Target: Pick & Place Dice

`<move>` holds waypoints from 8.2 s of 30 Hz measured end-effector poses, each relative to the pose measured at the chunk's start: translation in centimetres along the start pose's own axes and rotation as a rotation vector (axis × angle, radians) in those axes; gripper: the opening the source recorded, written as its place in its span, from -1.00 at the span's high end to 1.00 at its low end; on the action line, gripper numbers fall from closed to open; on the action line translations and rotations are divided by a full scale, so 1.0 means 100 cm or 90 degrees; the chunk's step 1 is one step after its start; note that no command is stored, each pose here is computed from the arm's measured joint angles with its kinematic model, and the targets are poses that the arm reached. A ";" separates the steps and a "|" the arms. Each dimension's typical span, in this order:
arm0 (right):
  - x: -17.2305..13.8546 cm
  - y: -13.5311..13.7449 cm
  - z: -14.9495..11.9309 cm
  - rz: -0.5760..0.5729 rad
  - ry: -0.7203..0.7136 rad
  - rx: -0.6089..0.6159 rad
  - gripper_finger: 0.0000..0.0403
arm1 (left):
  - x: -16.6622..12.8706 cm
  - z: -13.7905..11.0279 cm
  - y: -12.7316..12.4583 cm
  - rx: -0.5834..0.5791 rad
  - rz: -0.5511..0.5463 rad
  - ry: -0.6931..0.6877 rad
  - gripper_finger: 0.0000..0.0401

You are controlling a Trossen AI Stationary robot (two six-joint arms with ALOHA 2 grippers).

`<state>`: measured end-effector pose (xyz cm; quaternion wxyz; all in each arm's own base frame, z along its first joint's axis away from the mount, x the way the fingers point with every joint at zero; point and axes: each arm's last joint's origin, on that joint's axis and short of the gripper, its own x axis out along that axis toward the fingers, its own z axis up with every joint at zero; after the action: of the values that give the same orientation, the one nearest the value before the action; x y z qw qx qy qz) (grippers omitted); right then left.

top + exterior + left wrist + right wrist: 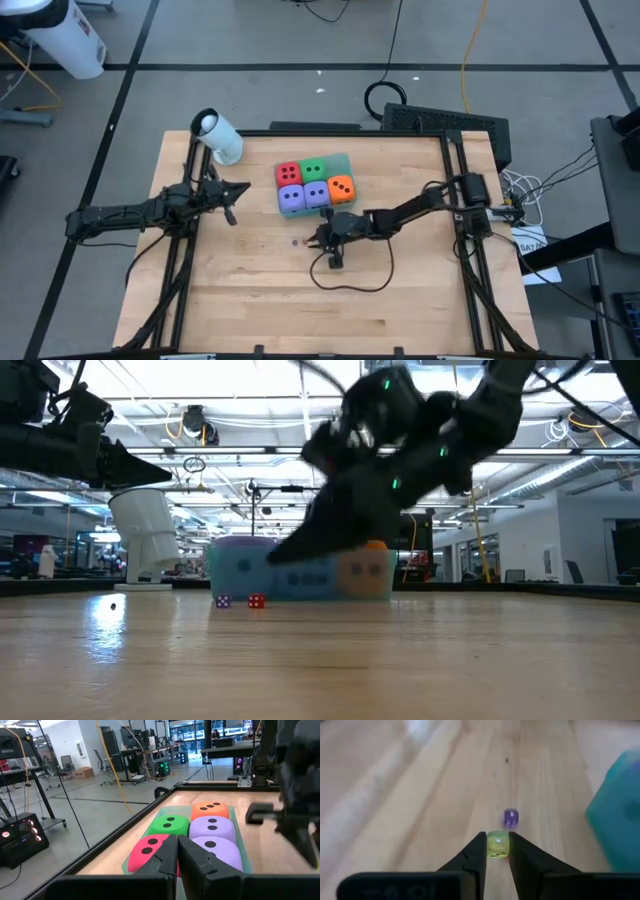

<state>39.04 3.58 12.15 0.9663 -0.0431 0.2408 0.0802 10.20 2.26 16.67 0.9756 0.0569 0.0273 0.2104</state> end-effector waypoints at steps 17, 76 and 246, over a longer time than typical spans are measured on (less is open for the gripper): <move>-0.178 0.014 0.085 -0.057 -0.297 0.015 0.67 | 0.000 -0.002 0.000 -0.007 -0.001 0.010 0.88; -0.105 -0.165 0.013 -0.335 0.018 0.162 -0.11 | 0.000 -0.002 0.000 -0.024 -0.002 0.012 0.88; -0.277 -0.002 -0.061 -0.163 -0.348 0.214 1.00 | -0.005 0.059 -0.002 -0.101 -0.078 0.018 0.98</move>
<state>12.15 -1.08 19.90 0.9909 0.1097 -0.0245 -0.0736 10.25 1.22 22.53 0.9876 -0.0252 0.0280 0.1524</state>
